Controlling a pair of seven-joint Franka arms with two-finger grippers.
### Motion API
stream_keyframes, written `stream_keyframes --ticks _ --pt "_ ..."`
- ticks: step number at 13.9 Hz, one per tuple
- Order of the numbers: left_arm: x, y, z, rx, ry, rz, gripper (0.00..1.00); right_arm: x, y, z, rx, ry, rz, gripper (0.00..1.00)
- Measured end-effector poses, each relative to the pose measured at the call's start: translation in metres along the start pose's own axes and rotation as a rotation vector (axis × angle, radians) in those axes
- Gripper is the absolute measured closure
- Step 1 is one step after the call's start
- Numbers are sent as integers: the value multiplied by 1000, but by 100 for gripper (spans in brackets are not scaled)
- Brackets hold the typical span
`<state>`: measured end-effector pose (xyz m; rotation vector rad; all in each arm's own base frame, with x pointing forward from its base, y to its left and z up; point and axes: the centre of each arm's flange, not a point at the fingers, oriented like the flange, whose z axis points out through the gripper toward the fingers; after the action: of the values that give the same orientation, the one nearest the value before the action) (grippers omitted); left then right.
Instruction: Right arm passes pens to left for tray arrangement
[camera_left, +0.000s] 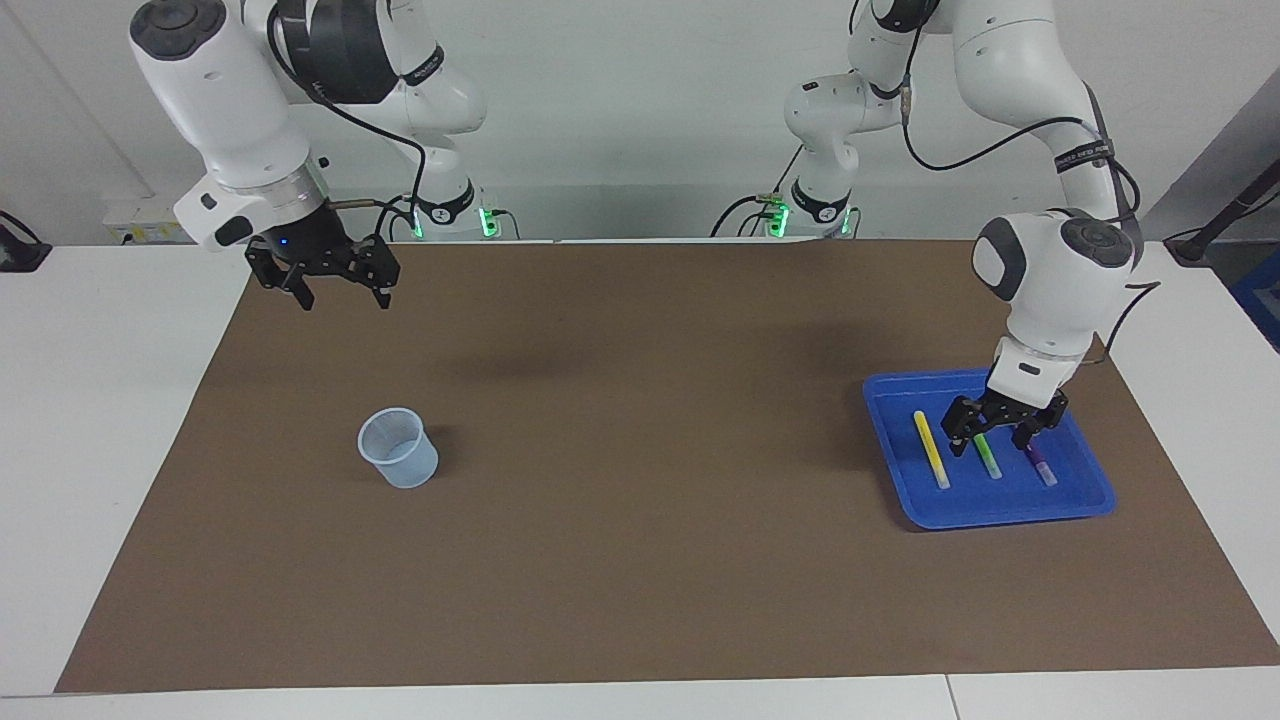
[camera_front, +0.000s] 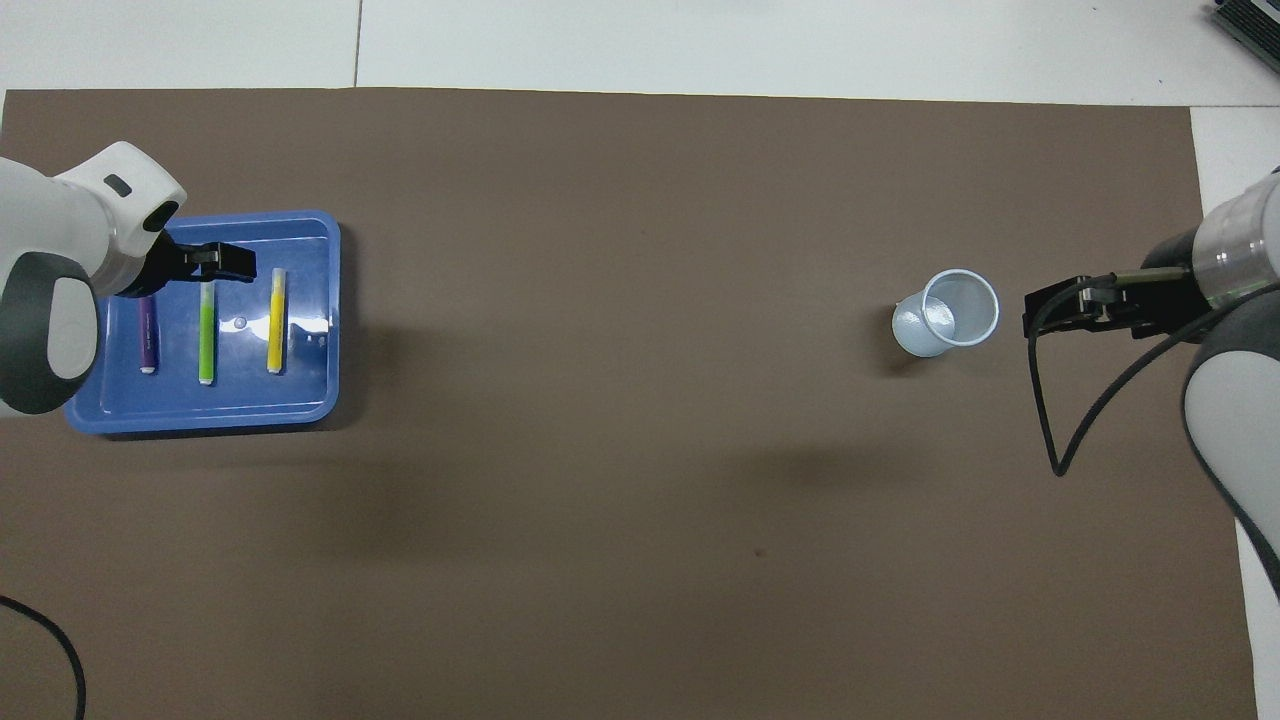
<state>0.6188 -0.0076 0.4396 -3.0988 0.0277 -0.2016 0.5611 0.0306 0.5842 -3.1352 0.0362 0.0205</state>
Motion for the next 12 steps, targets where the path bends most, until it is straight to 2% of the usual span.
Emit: stream_keyframes --ticks 3,6,12 --pt "-10 12 -26 6 -26 10 0 0 -1 0 0 0 -1 0" --pt "-13 10 -37 2 -88 -3 0 0 -1 0 0 0 -2 0" --pt "-51 33 -116 30 -177 23 0 0 -3 0 0 0 -5 0"
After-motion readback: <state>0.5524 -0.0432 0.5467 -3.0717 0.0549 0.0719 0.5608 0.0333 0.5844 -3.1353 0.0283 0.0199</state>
